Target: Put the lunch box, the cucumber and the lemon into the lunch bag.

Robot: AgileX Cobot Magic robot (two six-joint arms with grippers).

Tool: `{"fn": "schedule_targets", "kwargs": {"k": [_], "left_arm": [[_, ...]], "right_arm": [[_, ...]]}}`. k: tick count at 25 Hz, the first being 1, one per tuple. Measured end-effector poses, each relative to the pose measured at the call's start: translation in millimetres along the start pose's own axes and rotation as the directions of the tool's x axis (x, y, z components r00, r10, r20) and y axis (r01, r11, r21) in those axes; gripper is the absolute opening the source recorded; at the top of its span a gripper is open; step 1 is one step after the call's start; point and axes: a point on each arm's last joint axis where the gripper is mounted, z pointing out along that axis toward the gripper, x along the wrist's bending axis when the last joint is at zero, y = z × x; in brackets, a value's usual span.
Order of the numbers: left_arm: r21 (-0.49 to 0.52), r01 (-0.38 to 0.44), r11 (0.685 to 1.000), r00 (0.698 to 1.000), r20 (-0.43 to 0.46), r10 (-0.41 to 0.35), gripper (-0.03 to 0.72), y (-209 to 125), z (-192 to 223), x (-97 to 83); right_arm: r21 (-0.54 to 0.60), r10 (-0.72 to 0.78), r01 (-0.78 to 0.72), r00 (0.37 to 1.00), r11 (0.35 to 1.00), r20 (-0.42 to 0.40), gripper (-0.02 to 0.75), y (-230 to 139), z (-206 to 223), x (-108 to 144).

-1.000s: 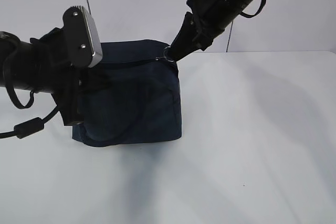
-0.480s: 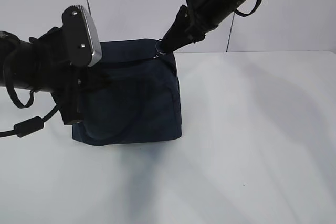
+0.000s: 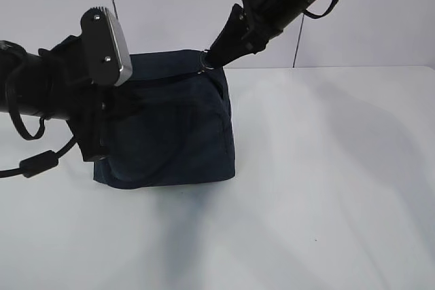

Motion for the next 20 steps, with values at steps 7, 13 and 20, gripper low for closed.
{"fn": "schedule_targets", "kwargs": {"k": [7,13,20], "left_arm": [[0.004,0.012,1.0,1.0,0.005,-0.012,-0.003,-1.2,2.5,-0.7],[0.003,0.026,1.0,1.0,0.006,-0.026,-0.003,-1.2,3.6,-0.6],[0.001,0.034,0.999,0.999,0.005,-0.034,-0.003,-1.1,3.6,-0.6]], "right_arm": [[0.087,-0.089,0.086,0.996,0.993,0.029,0.008,-6.6,-1.4,-3.1],[0.104,-0.268,0.266,0.963,0.958,0.013,0.008,-7.6,-1.7,-3.5],[0.105,-0.39,0.387,0.921,0.916,0.002,0.008,-7.5,-1.7,-3.7]]}}
